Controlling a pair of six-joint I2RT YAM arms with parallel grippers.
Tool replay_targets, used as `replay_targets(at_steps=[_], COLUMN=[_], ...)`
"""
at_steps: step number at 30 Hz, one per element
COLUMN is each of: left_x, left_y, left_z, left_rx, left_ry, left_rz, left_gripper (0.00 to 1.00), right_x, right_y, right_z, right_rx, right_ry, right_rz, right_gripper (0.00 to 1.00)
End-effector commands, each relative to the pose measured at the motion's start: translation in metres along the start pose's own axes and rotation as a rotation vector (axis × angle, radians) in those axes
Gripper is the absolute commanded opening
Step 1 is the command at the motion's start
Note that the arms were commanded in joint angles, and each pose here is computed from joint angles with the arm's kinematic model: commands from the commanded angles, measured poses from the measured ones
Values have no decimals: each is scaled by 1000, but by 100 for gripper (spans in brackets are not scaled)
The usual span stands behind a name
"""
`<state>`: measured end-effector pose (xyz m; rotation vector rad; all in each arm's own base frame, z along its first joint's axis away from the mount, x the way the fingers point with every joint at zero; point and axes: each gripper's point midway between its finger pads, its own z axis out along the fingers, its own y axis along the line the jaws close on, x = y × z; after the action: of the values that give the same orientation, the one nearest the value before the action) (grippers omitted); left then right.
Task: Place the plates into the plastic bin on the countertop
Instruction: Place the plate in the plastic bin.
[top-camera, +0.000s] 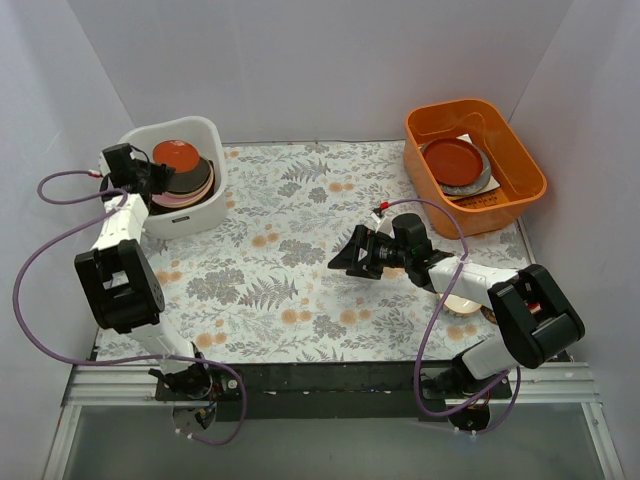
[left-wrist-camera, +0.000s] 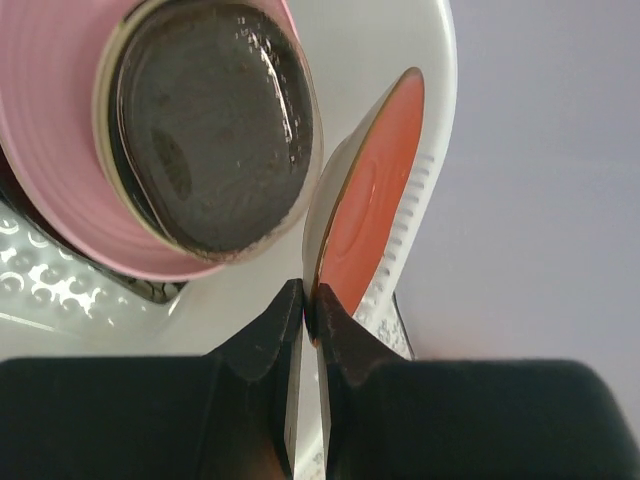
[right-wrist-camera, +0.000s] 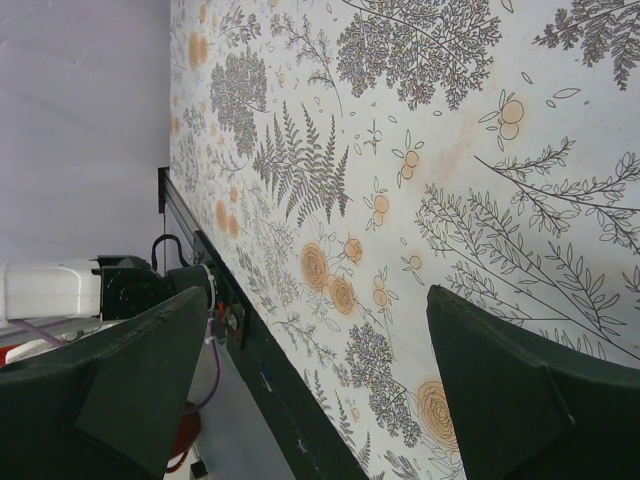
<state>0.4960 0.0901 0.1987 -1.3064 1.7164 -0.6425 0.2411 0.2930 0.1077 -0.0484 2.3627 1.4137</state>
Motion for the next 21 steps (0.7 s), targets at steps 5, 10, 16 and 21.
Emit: replay_targets(at_steps=[5, 10, 16, 21], left_x=[-18, -12, -6, 0], left_y=[-2, 11, 20, 28], left_z=[31, 52, 65, 71], left_rx=[-7, -36, -41, -52], left_ry=[-31, 6, 43, 75], left_rz=[46, 29, 38, 57], left_gripper=[0, 0, 0, 11], right_x=[-2, -2, -3, -3], right_y=[0, -1, -3, -3], right_z=[-1, -1, 0, 0], right_rx=[-12, -6, -3, -1], right_ry=[-13, -14, -13, -13], right_rz=[-21, -24, -21, -21], right_gripper=[98, 98, 98, 98])
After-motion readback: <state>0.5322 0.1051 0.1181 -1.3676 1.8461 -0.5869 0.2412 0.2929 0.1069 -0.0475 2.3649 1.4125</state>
